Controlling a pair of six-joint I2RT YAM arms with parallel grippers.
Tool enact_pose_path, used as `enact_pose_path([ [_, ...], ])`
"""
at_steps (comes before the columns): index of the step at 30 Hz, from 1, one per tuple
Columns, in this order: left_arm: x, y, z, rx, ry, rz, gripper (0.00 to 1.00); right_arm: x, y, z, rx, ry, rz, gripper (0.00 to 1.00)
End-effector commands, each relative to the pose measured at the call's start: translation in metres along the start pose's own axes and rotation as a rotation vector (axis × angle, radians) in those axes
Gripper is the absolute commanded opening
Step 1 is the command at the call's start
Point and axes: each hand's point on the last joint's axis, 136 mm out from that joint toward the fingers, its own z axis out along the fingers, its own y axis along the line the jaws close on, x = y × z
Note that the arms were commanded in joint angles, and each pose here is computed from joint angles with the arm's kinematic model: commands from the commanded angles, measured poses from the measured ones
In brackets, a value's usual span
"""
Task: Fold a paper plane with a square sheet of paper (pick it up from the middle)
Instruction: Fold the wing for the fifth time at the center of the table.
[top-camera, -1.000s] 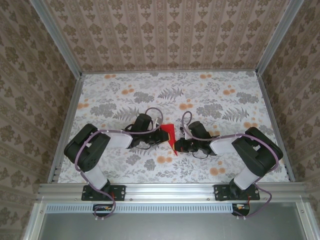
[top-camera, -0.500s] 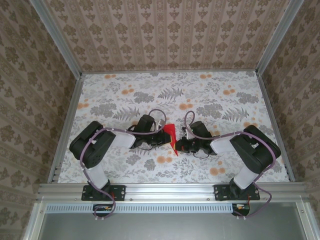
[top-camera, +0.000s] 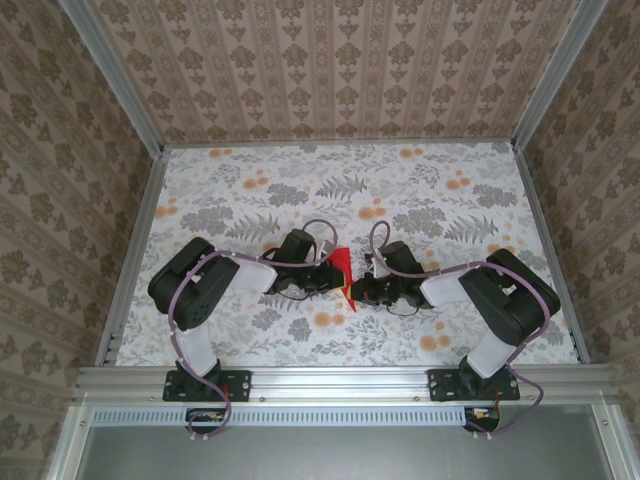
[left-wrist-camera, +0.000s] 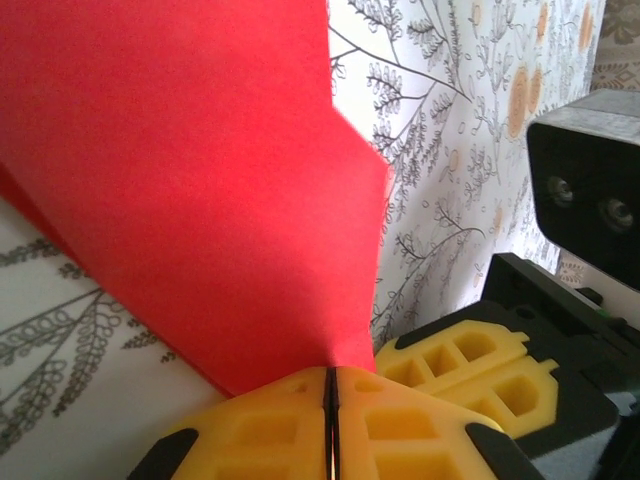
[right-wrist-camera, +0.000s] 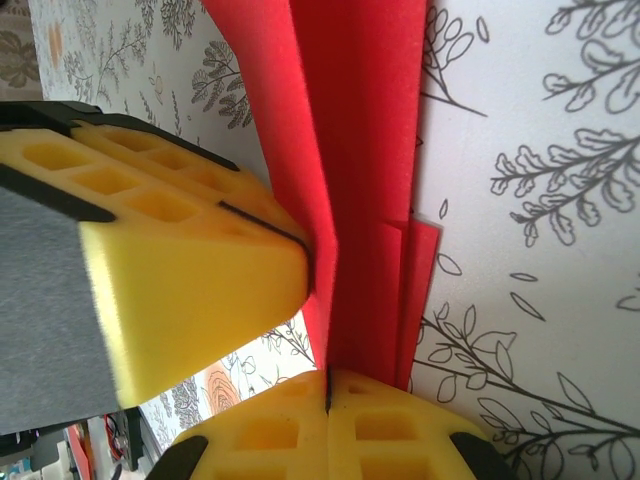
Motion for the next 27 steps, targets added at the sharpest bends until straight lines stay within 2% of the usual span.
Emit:
enact_pose_path([
  [1, 0.003, 0.019, 0.004, -0.083, 0.017, -0.026, 0.09, 0.010, -0.008, 0.002, 0.037, 0.051, 0.040, 0.04],
  [6, 0.006, 0.031, 0.003, -0.141, 0.028, -0.051, 0.08, 0.013, -0.001, -0.005, 0.026, 0.066, 0.033, 0.11],
  [11, 0.006, 0.034, 0.002, -0.155, 0.031, -0.058, 0.08, 0.023, -0.002, -0.011, 0.030, 0.085, 0.046, 0.12],
  [19, 0.005, 0.031, 0.003, -0.146, 0.034, -0.055, 0.08, 0.034, -0.013, -0.007, 0.058, 0.122, 0.071, 0.07],
  [27, 0.005, 0.032, 0.003, -0.152, 0.037, -0.058, 0.08, 0.034, -0.015, -0.009, 0.099, 0.130, 0.071, 0.09],
])
